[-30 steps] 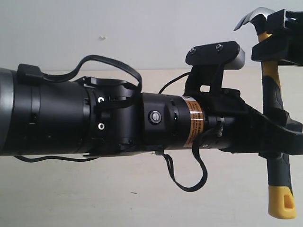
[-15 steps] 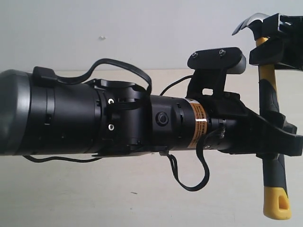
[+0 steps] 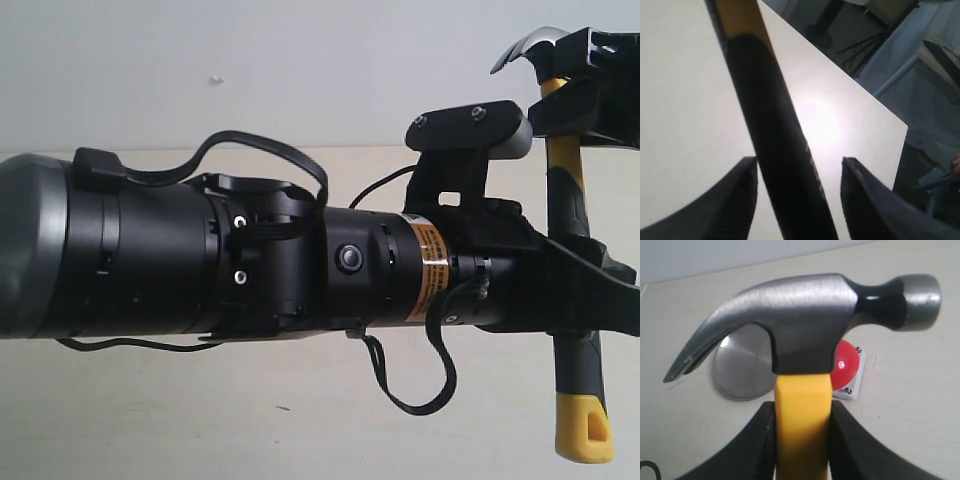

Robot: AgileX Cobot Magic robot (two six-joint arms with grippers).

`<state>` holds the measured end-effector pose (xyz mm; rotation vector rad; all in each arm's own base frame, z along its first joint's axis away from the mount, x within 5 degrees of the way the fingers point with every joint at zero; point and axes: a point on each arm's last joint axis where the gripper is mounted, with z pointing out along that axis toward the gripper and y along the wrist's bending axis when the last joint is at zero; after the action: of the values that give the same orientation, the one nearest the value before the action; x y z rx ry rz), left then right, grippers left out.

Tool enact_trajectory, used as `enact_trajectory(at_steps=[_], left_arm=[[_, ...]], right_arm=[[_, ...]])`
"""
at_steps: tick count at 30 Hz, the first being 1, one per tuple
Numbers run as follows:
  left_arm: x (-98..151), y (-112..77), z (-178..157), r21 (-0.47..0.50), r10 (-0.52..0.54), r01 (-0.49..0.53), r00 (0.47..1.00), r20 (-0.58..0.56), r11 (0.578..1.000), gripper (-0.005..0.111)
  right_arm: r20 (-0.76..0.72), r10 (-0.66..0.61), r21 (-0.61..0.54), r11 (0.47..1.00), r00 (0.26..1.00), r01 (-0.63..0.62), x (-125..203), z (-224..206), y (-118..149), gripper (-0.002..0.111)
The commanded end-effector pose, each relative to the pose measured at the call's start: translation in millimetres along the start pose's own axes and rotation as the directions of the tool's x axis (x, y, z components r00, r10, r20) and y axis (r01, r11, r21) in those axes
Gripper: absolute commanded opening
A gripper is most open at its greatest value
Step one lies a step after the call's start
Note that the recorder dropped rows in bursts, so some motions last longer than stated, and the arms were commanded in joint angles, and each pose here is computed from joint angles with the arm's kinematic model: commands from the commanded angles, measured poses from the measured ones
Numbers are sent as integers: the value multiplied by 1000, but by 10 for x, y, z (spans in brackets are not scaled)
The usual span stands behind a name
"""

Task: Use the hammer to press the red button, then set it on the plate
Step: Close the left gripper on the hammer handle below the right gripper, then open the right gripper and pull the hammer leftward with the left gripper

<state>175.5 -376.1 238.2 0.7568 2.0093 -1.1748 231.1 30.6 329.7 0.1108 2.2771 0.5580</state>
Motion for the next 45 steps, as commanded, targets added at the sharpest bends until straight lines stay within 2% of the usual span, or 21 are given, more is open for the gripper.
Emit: enact_trajectory(at_steps=[1,7,8,15,24,33,41,45], left_arm=[[-9,-32,10,15,-17,17,1000,8,1000,38],[-9,-32,10,15,-17,17,1000,8,1000,2],[-9,-32,10,15,-14,14,1000,8,1000,0],[-13,-45,9,29,4,-4,1000,13,1000,0],[-117,-86,-82,33,77,-79,996,47,996,0],[-331,-86,-269,15,78,-80,991,107,997,0],[-467,58,-385,-63,81,-74,988,129,995,0],[-534,144,-474,-140,91,-74,988,125,987,0]], right_arm=[[63,7,-6,1000,998,-6,-63,-35,23,0],[56,7,-8,1000,998,-6,-57,-35,25,0],[56,7,-8,1000,998,-6,-57,-35,25,0],[47,7,-10,1000,999,-6,-49,-34,27,2],[9,4,-20,1000,1000,-4,-14,-34,37,22],[-42,-1,-33,999,999,0,32,-35,48,37],[-60,-29,-23,999,998,27,54,-53,43,37],[-52,-36,-30,999,998,35,62,-109,68,37]])
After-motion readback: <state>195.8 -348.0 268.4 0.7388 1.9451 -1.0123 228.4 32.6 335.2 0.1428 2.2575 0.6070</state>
